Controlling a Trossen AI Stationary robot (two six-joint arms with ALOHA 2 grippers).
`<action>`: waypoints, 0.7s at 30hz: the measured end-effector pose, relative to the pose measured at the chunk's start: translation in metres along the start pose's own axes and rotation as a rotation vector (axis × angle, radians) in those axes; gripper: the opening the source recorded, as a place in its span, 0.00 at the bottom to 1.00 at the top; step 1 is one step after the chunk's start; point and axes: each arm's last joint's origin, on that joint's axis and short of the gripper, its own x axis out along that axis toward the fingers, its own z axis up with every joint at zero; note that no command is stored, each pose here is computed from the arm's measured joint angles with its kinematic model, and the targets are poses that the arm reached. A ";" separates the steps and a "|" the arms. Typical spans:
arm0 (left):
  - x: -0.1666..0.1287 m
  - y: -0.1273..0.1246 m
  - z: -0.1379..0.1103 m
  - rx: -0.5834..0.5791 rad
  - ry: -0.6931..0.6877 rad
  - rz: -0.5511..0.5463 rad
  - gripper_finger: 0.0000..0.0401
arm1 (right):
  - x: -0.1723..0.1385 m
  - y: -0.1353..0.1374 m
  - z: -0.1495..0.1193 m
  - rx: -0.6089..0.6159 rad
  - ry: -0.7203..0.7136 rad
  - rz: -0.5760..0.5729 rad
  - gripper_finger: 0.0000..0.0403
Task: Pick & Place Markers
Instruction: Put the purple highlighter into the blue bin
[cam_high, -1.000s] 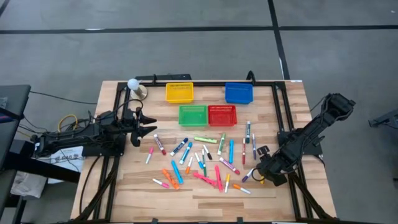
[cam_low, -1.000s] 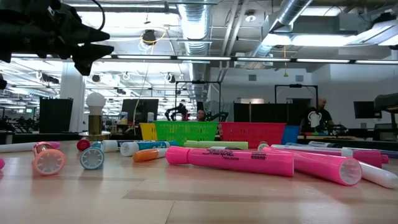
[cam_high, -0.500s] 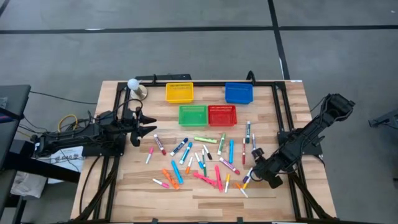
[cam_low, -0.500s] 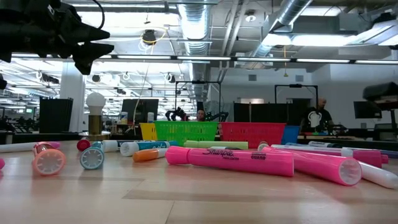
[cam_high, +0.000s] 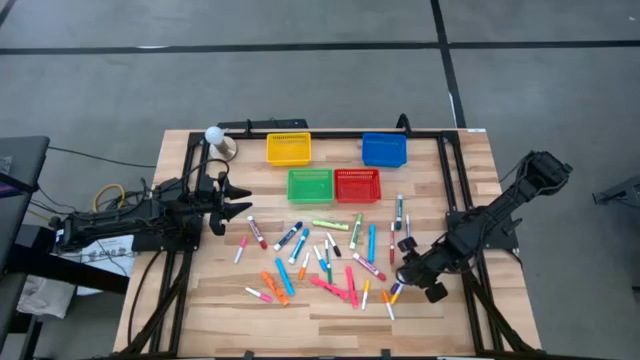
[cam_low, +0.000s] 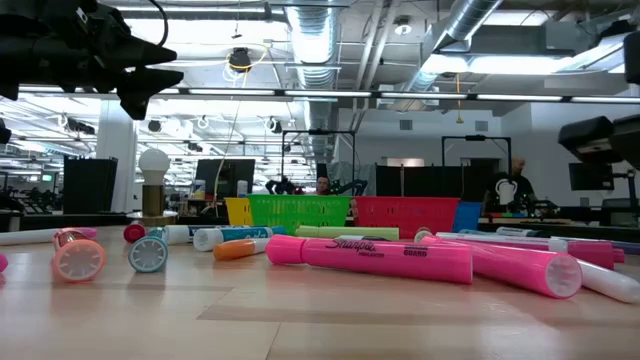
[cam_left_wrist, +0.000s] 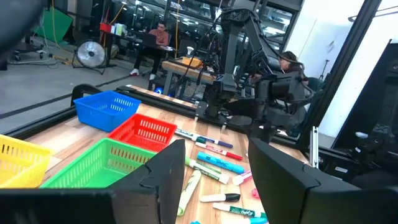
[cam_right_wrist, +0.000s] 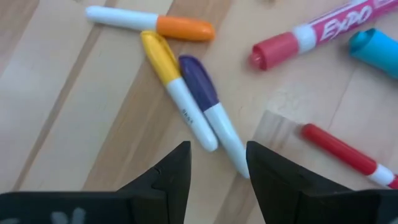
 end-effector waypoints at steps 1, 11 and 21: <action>0.000 0.000 0.000 0.000 0.000 0.000 0.44 | 0.000 -0.002 0.000 0.006 0.000 -0.005 0.37; 0.000 0.000 0.000 0.001 -0.005 -0.002 0.44 | 0.025 -0.012 0.003 -0.005 0.058 -0.024 0.36; 0.000 0.000 0.001 0.001 -0.010 -0.003 0.44 | 0.031 -0.012 0.003 0.002 0.078 -0.027 0.34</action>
